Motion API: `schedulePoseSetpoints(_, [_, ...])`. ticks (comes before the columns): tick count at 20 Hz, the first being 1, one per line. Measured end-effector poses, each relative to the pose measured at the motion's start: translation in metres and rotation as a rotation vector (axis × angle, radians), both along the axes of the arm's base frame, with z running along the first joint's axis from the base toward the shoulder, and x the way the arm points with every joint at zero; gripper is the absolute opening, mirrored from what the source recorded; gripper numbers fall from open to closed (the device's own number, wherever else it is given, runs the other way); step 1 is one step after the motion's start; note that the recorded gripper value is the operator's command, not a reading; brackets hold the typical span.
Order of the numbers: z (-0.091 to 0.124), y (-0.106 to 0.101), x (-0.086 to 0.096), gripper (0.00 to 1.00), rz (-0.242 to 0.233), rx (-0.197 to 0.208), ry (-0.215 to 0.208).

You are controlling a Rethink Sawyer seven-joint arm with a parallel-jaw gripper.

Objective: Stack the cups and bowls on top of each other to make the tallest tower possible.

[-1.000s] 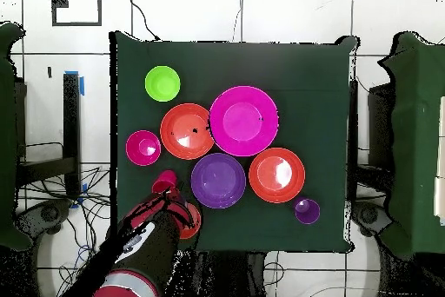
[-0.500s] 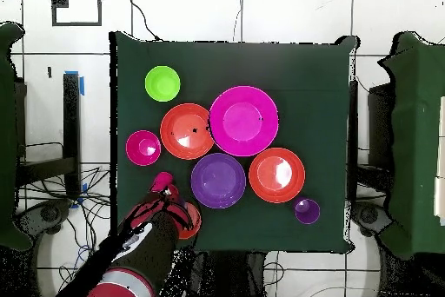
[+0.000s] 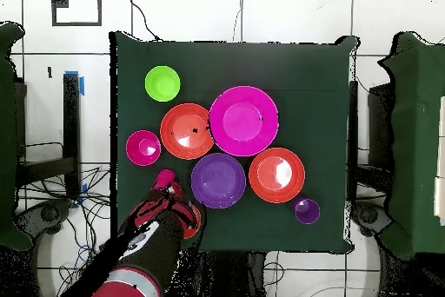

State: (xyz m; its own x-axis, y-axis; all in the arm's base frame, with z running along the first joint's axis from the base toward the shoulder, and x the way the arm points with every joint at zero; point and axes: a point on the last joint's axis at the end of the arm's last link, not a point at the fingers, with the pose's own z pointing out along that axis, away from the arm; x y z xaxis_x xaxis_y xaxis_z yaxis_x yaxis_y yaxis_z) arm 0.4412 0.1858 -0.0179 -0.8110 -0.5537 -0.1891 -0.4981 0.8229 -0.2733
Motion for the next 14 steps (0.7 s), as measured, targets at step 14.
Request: schedulePoseSetpoints(14, [0.141, -0.104, 0.081, 0.00, -0.388, 0.023, 0.107])
